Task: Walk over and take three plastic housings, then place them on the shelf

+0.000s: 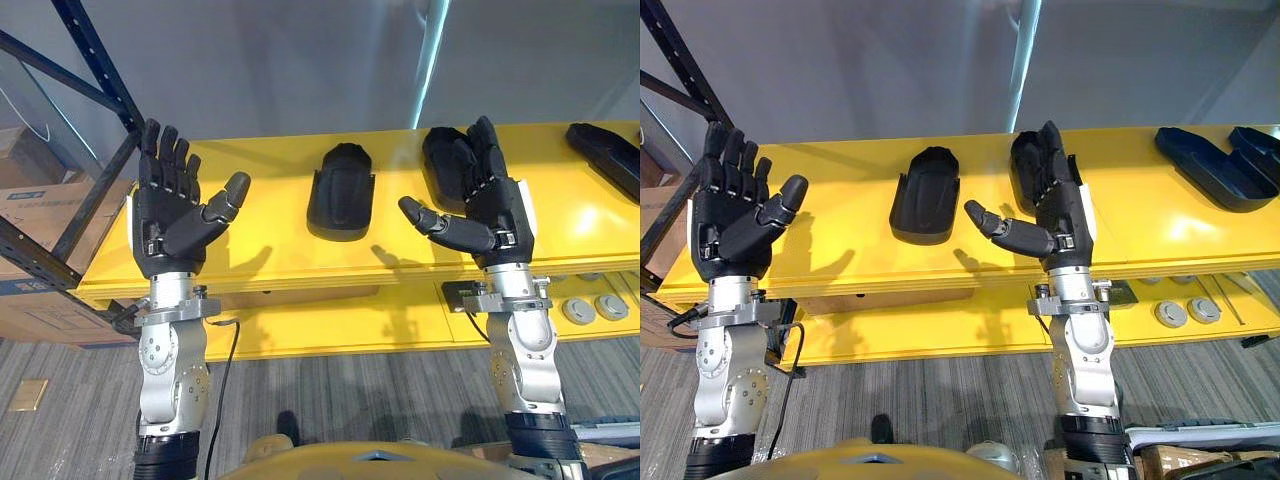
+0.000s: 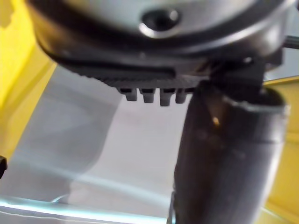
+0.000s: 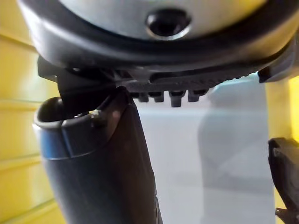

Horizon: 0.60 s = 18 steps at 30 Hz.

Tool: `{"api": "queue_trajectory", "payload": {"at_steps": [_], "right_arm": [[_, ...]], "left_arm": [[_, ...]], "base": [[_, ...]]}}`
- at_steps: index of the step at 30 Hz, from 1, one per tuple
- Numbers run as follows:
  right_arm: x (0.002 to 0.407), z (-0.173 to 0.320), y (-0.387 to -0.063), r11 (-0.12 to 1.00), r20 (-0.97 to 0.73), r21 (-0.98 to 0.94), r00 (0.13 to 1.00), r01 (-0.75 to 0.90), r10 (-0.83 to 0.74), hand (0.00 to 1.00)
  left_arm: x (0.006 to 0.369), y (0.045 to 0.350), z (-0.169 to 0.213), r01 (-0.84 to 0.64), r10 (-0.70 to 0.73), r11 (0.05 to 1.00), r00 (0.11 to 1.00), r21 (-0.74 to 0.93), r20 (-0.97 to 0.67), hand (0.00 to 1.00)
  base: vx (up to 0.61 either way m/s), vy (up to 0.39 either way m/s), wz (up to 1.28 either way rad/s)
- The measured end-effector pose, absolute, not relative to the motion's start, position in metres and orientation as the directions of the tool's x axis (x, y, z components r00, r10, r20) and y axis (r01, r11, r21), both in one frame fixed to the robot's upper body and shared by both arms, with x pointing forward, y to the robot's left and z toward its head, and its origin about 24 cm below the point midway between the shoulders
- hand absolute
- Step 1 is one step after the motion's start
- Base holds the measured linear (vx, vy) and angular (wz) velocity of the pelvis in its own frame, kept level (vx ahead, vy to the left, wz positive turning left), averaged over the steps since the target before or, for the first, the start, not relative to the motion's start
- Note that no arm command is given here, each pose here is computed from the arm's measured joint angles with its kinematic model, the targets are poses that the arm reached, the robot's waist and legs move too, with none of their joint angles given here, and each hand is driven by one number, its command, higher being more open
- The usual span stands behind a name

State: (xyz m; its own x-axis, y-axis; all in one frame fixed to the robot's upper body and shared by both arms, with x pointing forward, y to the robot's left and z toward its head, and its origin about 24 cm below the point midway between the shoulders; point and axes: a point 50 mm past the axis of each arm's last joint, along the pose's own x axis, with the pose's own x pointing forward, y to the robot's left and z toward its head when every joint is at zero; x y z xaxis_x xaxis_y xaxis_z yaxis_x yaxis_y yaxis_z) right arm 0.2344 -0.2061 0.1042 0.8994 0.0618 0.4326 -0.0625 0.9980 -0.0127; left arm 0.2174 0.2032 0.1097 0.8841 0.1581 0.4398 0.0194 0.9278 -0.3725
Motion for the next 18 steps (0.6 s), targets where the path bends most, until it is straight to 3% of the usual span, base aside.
{"api": "queue_trajectory", "payload": {"at_steps": [4, 9, 14, 18], "right_arm": [[0.224, 0.091, -0.210, 0.999, 0.383, -0.009, 0.923, -0.036, 0.037, 1.00], [0.222, 0.086, -0.206, 0.984, 0.350, -0.176, 0.936, 0.037, 0.027, 1.00], [0.237, 0.107, -0.190, 0.913, 0.434, -0.396, 0.896, 0.094, 0.096, 1.00], [0.244, 0.117, -0.176, 0.891, 0.476, -0.444, 0.867, 0.093, 0.146, 1.00]], "left_arm": [[0.212, 0.195, 0.100, 0.049, 0.113, 0.928, 0.907, -0.369, 0.405, 1.00], [0.213, 0.181, 0.097, 0.129, 0.027, 0.924, 0.917, -0.360, 0.398, 1.00], [0.217, 0.167, 0.098, 0.172, -0.011, 0.913, 0.917, -0.370, 0.400, 1.00], [0.219, 0.170, 0.098, 0.148, 0.007, 0.918, 0.921, -0.367, 0.389, 1.00]], "base": [[-0.03, 0.002, -0.05], [-0.09, -0.024, -0.02], [-0.08, -0.042, 0.14], [0.03, -0.029, 0.11]]}}
